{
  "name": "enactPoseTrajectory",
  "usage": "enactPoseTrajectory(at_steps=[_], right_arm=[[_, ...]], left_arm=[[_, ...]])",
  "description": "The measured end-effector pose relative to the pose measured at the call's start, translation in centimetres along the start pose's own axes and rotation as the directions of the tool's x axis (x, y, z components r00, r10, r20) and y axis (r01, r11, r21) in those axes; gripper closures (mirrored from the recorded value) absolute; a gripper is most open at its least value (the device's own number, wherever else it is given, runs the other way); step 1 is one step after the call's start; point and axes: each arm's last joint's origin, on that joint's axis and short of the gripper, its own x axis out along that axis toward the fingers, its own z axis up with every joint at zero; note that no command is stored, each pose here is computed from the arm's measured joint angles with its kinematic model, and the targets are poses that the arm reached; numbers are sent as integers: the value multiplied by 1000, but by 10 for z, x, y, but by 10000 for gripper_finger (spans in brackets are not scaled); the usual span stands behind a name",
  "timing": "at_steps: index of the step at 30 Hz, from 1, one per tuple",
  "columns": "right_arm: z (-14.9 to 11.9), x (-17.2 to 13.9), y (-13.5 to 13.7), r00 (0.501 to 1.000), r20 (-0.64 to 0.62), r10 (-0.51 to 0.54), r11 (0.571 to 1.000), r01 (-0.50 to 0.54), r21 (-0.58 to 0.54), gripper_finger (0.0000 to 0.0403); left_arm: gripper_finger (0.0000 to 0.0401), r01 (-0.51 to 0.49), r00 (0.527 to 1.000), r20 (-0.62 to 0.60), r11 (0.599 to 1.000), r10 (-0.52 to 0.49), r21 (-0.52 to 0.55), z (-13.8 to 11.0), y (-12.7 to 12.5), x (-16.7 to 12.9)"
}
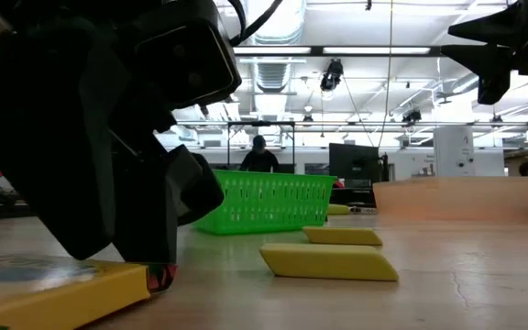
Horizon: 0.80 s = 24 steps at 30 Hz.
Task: Pick & Place School Supplies
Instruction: Stack the bottom yellow crayon box on the yellow crayon box in the black bin
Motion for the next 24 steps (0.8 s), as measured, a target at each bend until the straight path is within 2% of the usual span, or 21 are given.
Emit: enactPoseTrajectory(at_steps=[13,24], right_arm=[[0,0,0,1000,0,0,1000,0,0,255],[0,0,0,1000,0,0,1000,0,1,255]], left_arm=[[241,0,1000,-3,1000,0,0,-1,0,0],[324,-9,1000,-11,1000,9,9,-4,2,0]])
